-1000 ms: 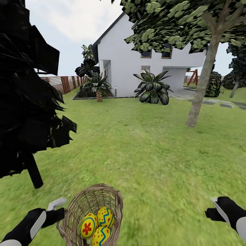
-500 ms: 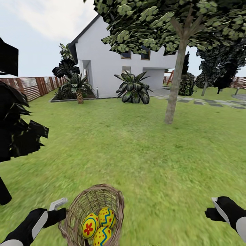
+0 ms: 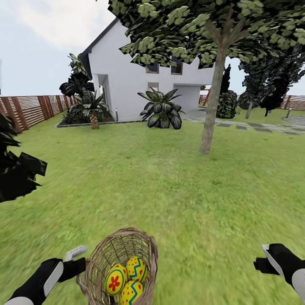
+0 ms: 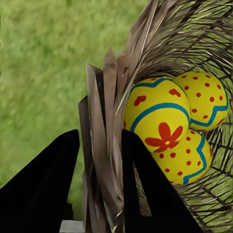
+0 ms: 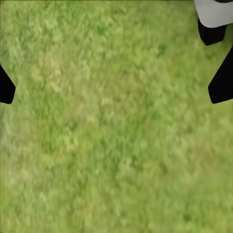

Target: Take the three Easter eggs out of the wicker basket on the lawn in the garden, then place them on the lawn next to a single tree (choose any tree) so that all three eggs are next to the same tree and none are left in the basket.

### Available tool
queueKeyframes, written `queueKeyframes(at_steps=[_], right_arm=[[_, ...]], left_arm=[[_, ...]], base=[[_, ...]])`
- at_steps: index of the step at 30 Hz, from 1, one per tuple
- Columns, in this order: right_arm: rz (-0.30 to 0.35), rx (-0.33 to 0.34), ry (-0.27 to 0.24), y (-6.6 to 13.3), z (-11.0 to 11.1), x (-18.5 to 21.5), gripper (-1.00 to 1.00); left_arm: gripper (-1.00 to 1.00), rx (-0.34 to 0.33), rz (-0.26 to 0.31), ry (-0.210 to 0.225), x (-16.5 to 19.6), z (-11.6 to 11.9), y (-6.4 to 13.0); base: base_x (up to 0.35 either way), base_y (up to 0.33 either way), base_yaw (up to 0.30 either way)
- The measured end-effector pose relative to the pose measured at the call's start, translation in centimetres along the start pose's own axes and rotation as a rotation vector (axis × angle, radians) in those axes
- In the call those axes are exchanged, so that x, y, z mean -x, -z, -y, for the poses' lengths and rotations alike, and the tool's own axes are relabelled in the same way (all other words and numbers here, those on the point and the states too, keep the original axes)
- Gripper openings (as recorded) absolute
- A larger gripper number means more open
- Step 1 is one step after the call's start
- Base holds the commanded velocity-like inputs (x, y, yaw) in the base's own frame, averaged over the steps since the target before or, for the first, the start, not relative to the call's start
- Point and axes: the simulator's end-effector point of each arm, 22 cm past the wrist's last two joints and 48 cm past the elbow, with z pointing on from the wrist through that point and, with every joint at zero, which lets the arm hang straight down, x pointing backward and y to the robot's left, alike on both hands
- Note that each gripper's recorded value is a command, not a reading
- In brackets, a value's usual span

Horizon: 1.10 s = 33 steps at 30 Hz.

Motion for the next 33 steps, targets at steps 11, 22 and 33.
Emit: queueKeyframes(at_steps=[11, 22, 33], right_arm=[[-0.001, 0.003, -0.001, 0.0, -0.2, 0.0, 1.00], [-0.002, 0.002, 0.002, 0.0, -0.2, 0.0, 1.00], [-0.002, 0.004, 0.004, 0.0, -0.4, 0.0, 1.00]], left_arm=[[-1.00, -0.003, -0.005, -0.025, -0.5, 1.1, -0.4], [-1.00, -0.016, -0.011, -0.022, -0.9, 1.9, -0.5], [-1.00, -0.021, -0.018, -0.025, -1.2, 2.4, -0.7]], base=[[0.280, -0.202, -0.094], [0.264, -0.214, -0.135], [0.264, -0.214, 0.000]])
